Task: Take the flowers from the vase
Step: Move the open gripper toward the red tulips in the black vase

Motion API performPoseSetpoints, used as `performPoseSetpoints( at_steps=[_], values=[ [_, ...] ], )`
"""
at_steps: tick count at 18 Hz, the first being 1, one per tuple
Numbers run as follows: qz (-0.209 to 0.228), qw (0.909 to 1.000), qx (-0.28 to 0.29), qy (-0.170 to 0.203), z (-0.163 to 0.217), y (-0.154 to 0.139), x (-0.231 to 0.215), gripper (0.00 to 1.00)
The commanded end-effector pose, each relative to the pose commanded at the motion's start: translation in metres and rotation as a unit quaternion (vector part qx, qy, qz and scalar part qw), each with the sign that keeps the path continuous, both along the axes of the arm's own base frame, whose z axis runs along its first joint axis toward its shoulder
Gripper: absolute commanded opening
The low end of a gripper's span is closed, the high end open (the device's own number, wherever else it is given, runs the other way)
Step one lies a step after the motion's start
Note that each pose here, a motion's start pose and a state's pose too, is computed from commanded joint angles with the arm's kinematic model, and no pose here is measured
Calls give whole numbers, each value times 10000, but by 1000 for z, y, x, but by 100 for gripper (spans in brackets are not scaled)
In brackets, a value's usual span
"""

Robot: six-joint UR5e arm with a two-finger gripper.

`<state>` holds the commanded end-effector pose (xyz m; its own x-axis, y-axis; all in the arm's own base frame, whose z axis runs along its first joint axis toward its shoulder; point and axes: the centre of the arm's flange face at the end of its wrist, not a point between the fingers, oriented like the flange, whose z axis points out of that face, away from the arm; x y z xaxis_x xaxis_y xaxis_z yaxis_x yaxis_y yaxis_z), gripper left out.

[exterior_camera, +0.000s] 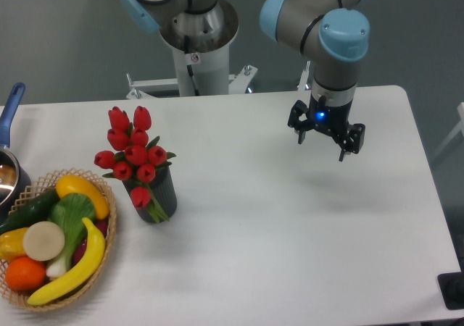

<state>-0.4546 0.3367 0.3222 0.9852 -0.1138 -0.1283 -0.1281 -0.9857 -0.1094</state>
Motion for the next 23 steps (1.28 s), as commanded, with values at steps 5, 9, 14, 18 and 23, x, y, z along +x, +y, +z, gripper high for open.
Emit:
performPoseSetpoints(
  at_steps=[5, 9, 14, 18, 23],
  values=[
    [-27, 10000, 78, -12, 2, 5, 11, 100],
    [305, 9976, 613, -39, 0, 2, 43, 100],
    [149, 9866, 1623, 113, 2, -7, 91, 100],
    [-89, 9747, 2227, -170, 8, -2, 121, 100],
    [-452, 9361, 3388, -834, 17, 18, 142, 100]
  ],
)
